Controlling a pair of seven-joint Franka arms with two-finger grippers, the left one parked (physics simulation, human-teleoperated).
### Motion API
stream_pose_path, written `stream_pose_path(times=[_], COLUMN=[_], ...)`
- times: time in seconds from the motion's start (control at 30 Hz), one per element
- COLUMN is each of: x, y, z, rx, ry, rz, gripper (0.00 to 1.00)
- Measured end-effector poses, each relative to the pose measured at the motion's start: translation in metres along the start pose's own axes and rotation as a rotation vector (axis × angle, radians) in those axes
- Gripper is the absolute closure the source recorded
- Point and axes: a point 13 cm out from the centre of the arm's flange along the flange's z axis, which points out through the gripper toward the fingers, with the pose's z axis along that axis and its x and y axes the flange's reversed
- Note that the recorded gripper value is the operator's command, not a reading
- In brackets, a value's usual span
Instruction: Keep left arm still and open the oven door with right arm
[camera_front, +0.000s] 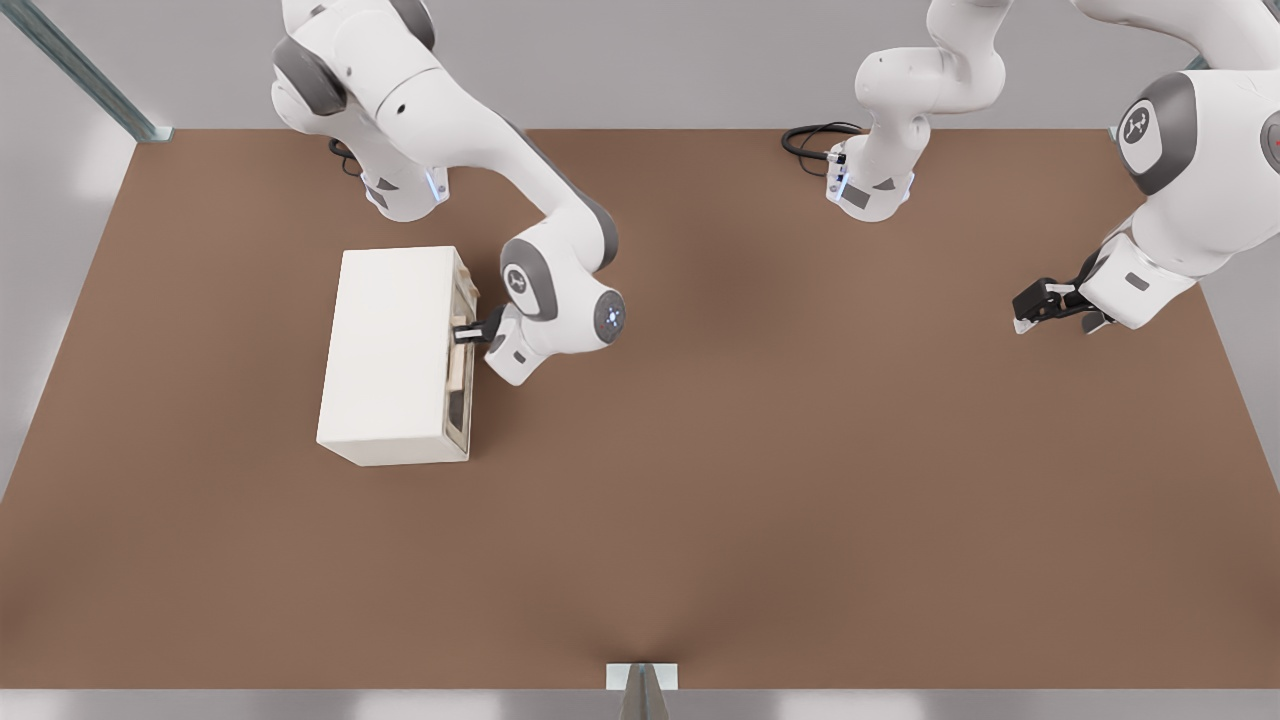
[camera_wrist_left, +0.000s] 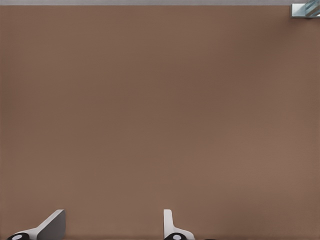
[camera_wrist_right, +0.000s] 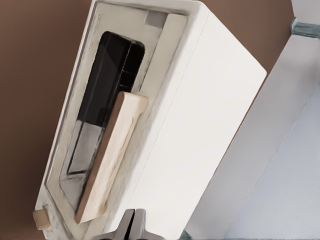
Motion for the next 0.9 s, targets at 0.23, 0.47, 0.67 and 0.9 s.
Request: stream_pose_path(times=[0.23,0.47,0.67,0.9], x=[-0.013,-0.02,-0.019,-0.019], y=[0.024,0.023,0.025,0.031], z=[0.023,0.029,0.042,0.039], rx=[0.053,0.082,0.102,0.101], ry=[-0.025,-0.057,-0.05,-0.067], rz=[0.16,0.293,0.363,0.421], gripper=[1.0,1.0,1.0,1.0])
